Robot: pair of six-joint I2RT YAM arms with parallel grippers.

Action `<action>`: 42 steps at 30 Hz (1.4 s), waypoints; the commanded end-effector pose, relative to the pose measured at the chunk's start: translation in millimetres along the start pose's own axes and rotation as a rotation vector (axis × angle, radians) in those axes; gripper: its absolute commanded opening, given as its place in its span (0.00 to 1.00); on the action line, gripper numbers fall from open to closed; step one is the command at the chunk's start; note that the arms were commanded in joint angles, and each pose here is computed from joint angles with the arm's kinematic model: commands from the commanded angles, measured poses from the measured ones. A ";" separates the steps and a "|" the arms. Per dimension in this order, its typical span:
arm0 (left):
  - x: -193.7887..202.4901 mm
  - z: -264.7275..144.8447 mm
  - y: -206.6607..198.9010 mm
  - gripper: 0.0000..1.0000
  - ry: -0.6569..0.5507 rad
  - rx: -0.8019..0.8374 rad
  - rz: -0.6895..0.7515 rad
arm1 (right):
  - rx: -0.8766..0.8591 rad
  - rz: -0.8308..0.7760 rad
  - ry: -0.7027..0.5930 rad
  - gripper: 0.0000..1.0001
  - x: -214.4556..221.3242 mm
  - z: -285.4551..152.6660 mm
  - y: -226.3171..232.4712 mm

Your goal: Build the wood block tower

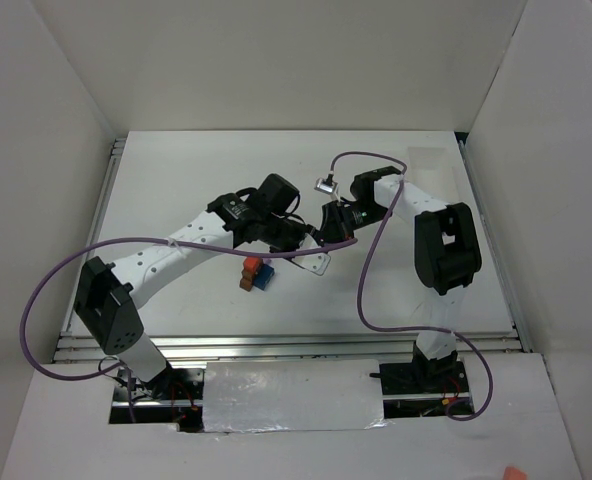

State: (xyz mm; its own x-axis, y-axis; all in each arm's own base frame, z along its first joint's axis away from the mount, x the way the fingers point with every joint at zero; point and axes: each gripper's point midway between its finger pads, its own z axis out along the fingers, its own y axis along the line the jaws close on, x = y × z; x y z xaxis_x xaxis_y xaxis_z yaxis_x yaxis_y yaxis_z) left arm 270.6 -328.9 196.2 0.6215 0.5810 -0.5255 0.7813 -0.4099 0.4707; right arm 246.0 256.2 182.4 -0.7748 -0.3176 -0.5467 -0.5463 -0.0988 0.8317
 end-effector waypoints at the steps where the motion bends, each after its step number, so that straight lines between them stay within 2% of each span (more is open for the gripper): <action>1: -14.9 -4.6 4.3 0.42 -0.043 0.003 0.033 | -0.043 0.047 -0.032 0.00 -5.3 1.2 33.3; 2: -15.1 -5.8 5.0 0.39 -0.044 -0.002 0.032 | -0.042 0.047 -0.029 0.00 -5.0 1.6 33.3; 3: -17.9 -6.9 6.1 0.32 -0.053 -0.008 0.037 | -0.037 0.044 -0.023 0.00 -4.2 1.4 32.0; 6: -21.3 -10.1 5.9 0.22 -0.063 -0.016 0.037 | -0.031 0.037 -0.017 0.06 -4.5 1.0 32.9; 7: -22.5 -10.9 8.3 0.18 -0.067 -0.027 0.036 | -0.027 0.023 -0.016 0.17 -5.8 0.2 33.8; 9: -23.5 -12.2 10.0 0.08 -0.068 -0.040 0.011 | -0.023 0.002 -0.016 0.23 -7.1 -0.7 36.8; 10: -25.5 -13.0 11.8 0.06 -0.075 -0.049 -0.011 | -0.021 -0.012 -0.020 0.33 -8.5 -1.8 38.7; 12: -25.8 -15.0 14.5 0.01 -0.070 -0.063 -0.039 | -0.014 -0.067 -0.032 0.38 -12.2 -5.8 47.5; 13: -27.3 -17.1 17.9 0.00 -0.075 -0.081 -0.074 | -0.011 -0.086 -0.049 0.44 -14.5 -9.5 51.8; 15: -28.5 -22.2 24.4 0.00 -0.077 -0.119 -0.123 | 0.002 -0.139 -0.064 0.99 -16.7 -15.1 59.8; 18: -37.3 -31.9 20.7 0.00 -0.118 -0.123 -0.183 | 0.034 -0.232 -0.097 1.00 -15.4 -27.1 73.1; 25: -39.8 -72.8 39.7 0.00 -0.134 -0.394 -0.361 | 0.134 -0.319 -0.182 1.00 -18.2 -61.8 76.5; 29: -33.3 -81.6 47.3 0.00 -0.103 -0.460 -0.470 | 0.213 -0.408 -0.295 1.00 -46.1 -102.7 80.3; 32: -34.0 -87.9 60.4 0.00 -0.102 -0.504 -0.529 | 0.247 -0.488 -0.397 1.00 -83.5 -140.7 95.6; 33: -34.8 -96.9 72.2 0.00 -0.102 -0.559 -0.562 | 0.250 -0.578 -0.436 1.00 -102.7 -154.3 113.7; 38: -35.3 -115.1 98.4 0.00 -0.119 -0.681 -0.693 | 0.307 -0.819 -0.383 1.00 -143.4 -168.6 143.6; 42: -39.1 -130.4 112.2 0.00 -0.180 -0.781 -0.886 | 0.374 -0.819 -0.307 1.00 -156.4 -171.6 124.9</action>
State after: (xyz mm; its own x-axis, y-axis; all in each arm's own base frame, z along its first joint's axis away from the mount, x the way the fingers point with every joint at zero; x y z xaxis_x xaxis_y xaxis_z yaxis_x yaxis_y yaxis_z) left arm 312.8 -306.8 320.7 0.0162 0.4903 -0.8714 0.8185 0.4940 0.2932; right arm 354.5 120.5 378.0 -0.0931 -0.0598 -0.9939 -0.9774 0.1959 0.0798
